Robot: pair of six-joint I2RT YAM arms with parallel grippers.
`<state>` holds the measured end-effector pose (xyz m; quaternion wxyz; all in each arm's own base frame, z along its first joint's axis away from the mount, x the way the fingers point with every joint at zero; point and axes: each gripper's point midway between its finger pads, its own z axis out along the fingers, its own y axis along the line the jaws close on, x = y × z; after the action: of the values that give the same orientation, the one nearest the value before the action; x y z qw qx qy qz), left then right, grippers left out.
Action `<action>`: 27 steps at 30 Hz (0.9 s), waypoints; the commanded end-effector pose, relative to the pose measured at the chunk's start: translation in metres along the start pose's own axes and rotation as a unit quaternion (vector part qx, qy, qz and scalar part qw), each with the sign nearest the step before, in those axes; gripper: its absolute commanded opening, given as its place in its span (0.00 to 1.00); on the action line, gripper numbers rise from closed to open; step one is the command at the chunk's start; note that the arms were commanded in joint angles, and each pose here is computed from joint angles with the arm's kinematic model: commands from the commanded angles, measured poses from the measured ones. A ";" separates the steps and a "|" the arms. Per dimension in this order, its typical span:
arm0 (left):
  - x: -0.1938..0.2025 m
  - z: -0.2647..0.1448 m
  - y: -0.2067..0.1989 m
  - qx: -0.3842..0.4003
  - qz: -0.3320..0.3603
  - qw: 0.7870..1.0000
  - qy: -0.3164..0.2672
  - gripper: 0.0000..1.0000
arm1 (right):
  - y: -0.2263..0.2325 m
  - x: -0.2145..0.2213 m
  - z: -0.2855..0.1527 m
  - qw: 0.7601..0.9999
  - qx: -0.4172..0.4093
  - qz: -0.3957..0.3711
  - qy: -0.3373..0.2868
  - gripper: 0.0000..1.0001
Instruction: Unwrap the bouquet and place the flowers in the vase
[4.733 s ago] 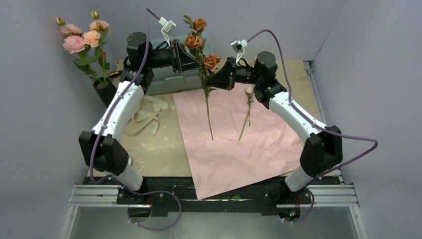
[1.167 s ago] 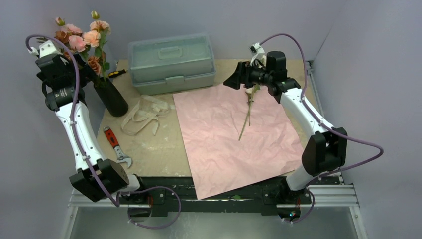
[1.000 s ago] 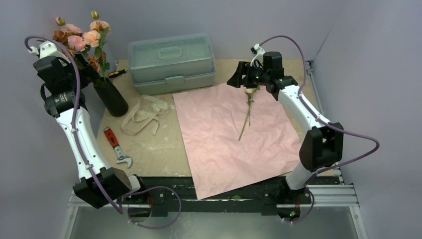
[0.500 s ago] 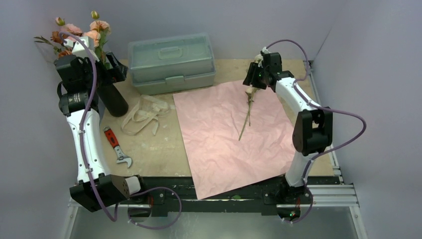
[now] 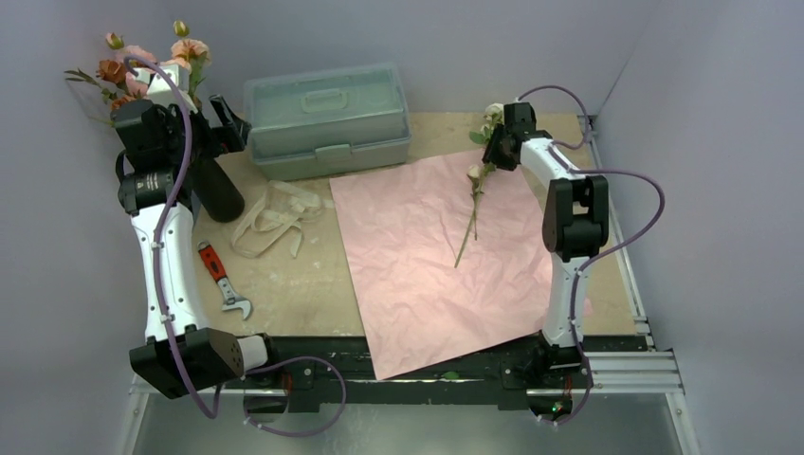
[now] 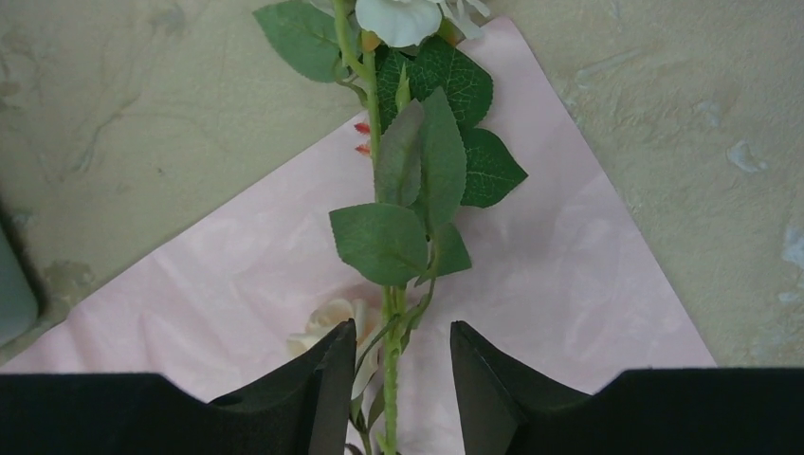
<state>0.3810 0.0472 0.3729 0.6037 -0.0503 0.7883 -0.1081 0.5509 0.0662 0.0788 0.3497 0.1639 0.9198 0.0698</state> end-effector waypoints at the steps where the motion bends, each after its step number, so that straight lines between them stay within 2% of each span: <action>1: -0.015 0.000 -0.003 0.004 0.023 0.999 -0.025 1.00 | 0.005 -0.026 0.010 0.999 0.007 0.008 -0.043 0.45; 9: -0.019 0.000 0.004 -0.015 0.028 0.999 -0.029 1.00 | -0.001 -0.015 0.033 0.999 0.011 0.013 -0.032 0.41; 14: -0.019 -0.001 0.003 -0.013 0.028 0.999 -0.028 1.00 | 0.002 -0.010 0.030 0.999 0.004 0.024 -0.022 0.24; 20: -0.020 0.001 0.000 -0.005 0.022 0.999 -0.031 1.00 | 0.012 -0.019 0.000 0.998 -0.020 0.046 -0.026 0.01; 27: -0.028 0.002 -0.006 0.012 0.025 0.999 -0.042 1.00 | 0.027 -0.038 -0.050 0.994 -0.061 0.069 -0.059 0.00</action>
<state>0.3854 0.0532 0.3724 0.6075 -0.0513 0.7871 -0.0937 0.5486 0.0726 0.0723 0.3415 0.2007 0.9132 0.0959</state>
